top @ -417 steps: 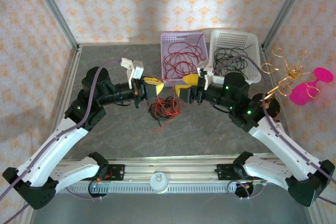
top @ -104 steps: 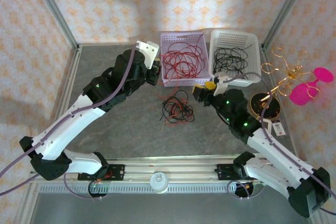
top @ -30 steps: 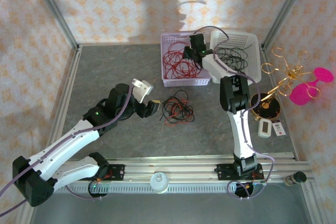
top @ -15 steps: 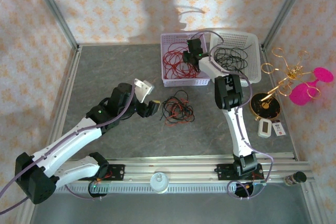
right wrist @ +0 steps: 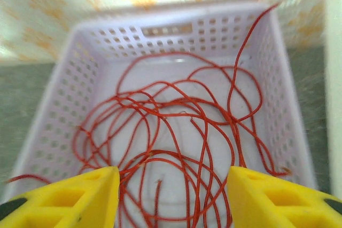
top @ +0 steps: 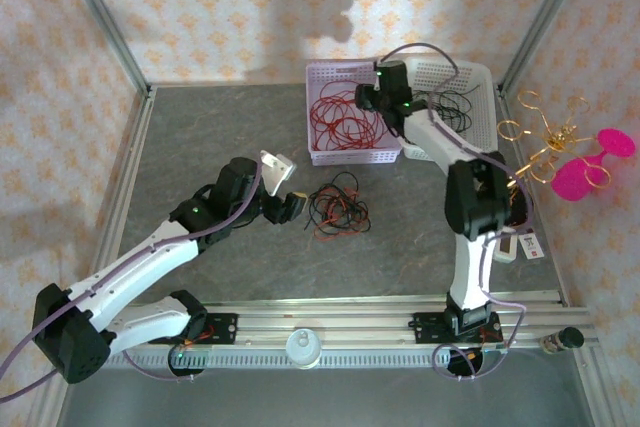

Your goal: Untangle the cables

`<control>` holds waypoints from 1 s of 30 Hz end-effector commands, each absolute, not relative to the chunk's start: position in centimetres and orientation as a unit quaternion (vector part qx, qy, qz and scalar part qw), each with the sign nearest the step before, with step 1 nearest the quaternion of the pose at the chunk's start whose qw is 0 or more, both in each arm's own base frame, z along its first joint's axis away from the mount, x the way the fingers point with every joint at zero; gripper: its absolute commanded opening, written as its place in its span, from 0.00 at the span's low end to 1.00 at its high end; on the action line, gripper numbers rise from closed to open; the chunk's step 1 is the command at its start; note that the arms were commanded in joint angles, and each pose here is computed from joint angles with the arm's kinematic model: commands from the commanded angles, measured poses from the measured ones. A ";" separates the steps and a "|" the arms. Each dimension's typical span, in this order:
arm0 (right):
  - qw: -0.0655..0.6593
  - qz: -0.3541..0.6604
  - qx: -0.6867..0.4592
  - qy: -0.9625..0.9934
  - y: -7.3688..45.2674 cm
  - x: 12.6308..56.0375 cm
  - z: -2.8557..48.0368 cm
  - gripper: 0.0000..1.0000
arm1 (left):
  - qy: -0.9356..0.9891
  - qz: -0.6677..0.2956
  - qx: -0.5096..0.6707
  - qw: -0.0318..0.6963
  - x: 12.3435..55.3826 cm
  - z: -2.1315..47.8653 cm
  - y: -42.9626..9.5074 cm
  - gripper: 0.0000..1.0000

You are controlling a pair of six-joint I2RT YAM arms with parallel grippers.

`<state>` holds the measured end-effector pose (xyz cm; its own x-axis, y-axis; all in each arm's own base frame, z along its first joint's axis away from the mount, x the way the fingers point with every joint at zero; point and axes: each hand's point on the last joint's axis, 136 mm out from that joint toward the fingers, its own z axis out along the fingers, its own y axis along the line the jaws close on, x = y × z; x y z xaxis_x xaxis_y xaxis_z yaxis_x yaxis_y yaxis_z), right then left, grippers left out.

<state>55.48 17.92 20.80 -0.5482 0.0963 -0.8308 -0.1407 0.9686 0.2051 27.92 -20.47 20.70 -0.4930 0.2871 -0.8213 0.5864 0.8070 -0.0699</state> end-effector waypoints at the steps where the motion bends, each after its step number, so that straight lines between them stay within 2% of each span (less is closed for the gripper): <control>1: 0.491 0.149 -0.013 0.858 17.8 52.5 23.2 0.56 | 0.841 -0.186 0.259 0.438 28.1 21.2 -20.8 0.74; 9: 0.441 0.192 -0.070 0.874 17.4 40.7 19.7 0.57 | 0.839 -0.197 0.263 0.435 27.9 21.4 -21.1 0.76; 14: 0.464 0.248 -0.127 0.841 18.6 34.2 20.0 0.57 | 0.838 -0.203 0.267 0.431 27.8 21.2 -21.4 0.76; 17: 0.475 0.268 -0.201 0.814 19.7 31.2 19.1 0.58 | 0.838 -0.213 0.264 0.428 27.9 21.3 -21.8 0.76; 19: 0.484 0.256 -0.251 0.798 19.8 30.0 18.4 0.59 | 0.839 -0.216 0.260 0.427 28.4 22.1 -22.2 0.77; 25: 0.556 0.217 -0.304 0.742 19.1 29.1 19.2 0.67 | 0.842 -0.226 0.249 0.421 30.2 23.5 -23.6 0.77; 30: 0.532 0.170 -0.330 0.761 18.6 29.8 16.2 0.66 | 0.846 -0.241 0.251 0.404 29.8 21.2 -24.0 0.77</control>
